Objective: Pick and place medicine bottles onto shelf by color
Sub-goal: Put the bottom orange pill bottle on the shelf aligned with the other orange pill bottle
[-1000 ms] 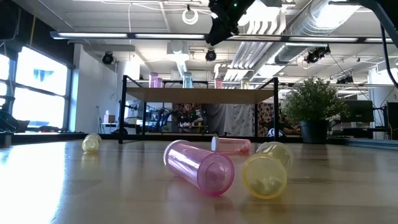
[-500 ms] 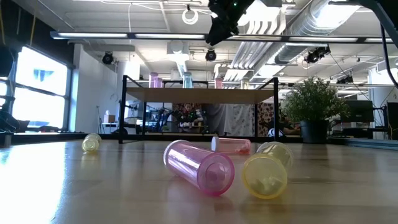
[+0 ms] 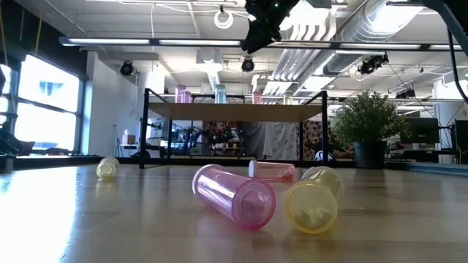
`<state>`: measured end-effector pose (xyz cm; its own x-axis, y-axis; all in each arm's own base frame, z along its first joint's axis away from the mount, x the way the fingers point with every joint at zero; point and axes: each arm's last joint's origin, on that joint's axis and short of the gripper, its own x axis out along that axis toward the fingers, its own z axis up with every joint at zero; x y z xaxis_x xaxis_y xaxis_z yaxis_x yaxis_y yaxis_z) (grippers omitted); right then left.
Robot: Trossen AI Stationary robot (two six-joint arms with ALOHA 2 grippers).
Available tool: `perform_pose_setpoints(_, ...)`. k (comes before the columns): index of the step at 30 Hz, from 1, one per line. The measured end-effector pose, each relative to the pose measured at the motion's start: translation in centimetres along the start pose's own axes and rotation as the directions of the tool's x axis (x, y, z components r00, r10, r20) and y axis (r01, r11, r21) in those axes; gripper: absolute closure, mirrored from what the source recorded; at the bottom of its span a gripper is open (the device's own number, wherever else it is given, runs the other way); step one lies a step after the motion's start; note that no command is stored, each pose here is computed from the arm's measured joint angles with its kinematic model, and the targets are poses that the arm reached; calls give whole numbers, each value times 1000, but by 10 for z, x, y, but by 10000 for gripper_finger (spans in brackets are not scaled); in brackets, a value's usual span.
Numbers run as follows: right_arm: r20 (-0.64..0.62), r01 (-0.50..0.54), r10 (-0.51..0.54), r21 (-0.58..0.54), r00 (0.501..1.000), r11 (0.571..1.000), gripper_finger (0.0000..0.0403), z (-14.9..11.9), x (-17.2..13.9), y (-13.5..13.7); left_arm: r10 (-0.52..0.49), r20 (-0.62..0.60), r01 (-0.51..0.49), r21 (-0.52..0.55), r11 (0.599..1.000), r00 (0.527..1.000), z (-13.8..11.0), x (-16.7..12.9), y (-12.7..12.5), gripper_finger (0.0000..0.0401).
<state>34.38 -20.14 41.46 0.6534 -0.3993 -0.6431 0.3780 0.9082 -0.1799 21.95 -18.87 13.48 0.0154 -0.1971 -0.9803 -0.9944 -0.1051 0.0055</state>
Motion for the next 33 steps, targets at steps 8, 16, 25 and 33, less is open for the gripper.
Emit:
perform_pose_setpoints(8, 0, 0, 0, 0, 1000, 1000, 219, 0, 0, 0, 3, -2, -3, 28, 1000, 1000, -2, 1, 2, 289)
perform_pose_setpoints(16, 4, -23, 23, 37, 1000, 999, 219, 0, 0, 1, -28, 0, 28, 109, 994, 1000, -7, -3, 0, 307)
perform_pose_setpoints(25, 2, -153, 153, 31, 988, 988, 219, 3, -11, 12, -158, 46, 146, 208, 967, 986, -20, -21, -14, 307)
perform_pose_setpoints(33, -17, -183, 183, 23, 983, 983, 219, 9, -36, 21, -312, 157, 266, 259, 929, 937, -17, -61, -12, 307)
